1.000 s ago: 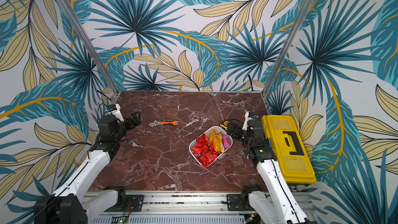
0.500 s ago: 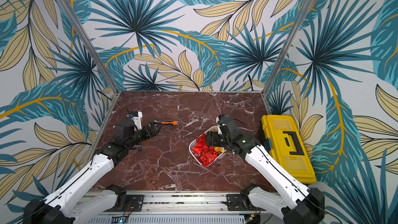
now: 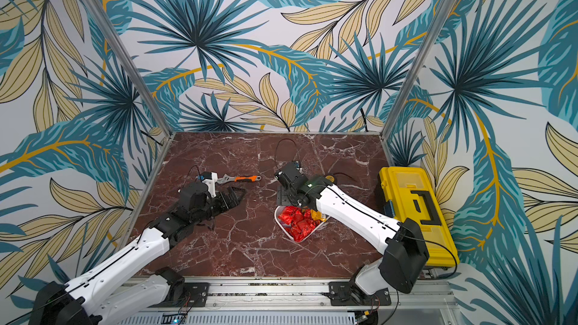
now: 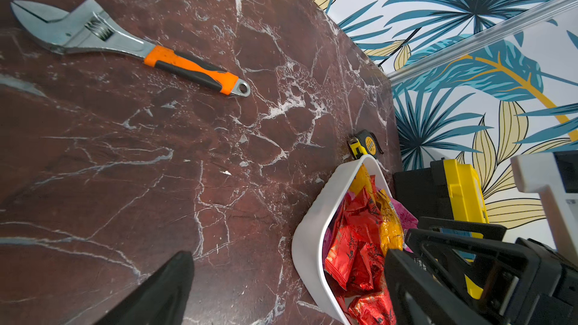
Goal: Take the tea bags out of the storage box
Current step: Pick up the tea bag from the storage box.
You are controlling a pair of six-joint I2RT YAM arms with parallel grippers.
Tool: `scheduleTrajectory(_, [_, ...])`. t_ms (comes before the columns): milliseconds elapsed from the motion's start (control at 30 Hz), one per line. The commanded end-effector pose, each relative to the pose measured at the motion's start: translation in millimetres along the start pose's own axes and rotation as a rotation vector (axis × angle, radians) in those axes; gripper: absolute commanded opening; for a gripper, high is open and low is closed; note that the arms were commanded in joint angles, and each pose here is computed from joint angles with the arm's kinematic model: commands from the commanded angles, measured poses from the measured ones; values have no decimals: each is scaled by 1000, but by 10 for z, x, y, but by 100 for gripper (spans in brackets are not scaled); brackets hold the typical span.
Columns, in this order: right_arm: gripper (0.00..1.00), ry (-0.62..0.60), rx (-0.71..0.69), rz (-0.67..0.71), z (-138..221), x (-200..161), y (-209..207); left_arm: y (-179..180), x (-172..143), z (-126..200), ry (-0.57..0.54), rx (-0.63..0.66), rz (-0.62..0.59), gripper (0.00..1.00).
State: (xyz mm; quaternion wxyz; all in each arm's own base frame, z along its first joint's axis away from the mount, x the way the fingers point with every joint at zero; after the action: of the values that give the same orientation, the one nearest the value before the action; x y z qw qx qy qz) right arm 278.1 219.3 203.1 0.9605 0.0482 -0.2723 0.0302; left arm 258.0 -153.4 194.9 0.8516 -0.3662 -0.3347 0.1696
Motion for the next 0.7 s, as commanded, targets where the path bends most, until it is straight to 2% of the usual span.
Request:
scheduleTrajectory(0, [86, 1, -136, -22, -85, -26, -67, 50, -3, 23, -21, 18, 16, 100])
scheduleTrajectory(333, [74, 60, -203, 30, -355, -145, 129, 90, -24, 15, -17, 31, 25, 100])
scheduleTrajectory(500, [65, 78, -215, 39, -418, -180, 167, 106, -36, 9, -11, 39, 26, 100])
scheduleTrajectory(667, [50, 77, -241, 36, -428, -197, 134, 118, -43, 15, -11, 41, 27, 100])
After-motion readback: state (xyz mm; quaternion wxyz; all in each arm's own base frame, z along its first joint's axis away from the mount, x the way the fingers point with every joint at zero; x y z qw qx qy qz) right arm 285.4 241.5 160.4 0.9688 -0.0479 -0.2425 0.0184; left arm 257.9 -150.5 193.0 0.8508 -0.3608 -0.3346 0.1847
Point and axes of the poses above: each gripper's point midway between its finger pads, its own z axis back along the fingers, its own y axis along the line the jaws close on, x = y × z, the point moved 4 cm from there along z, back along the fingers, and after that the axes turned 3 degrees about z, right-handed, at the moved point
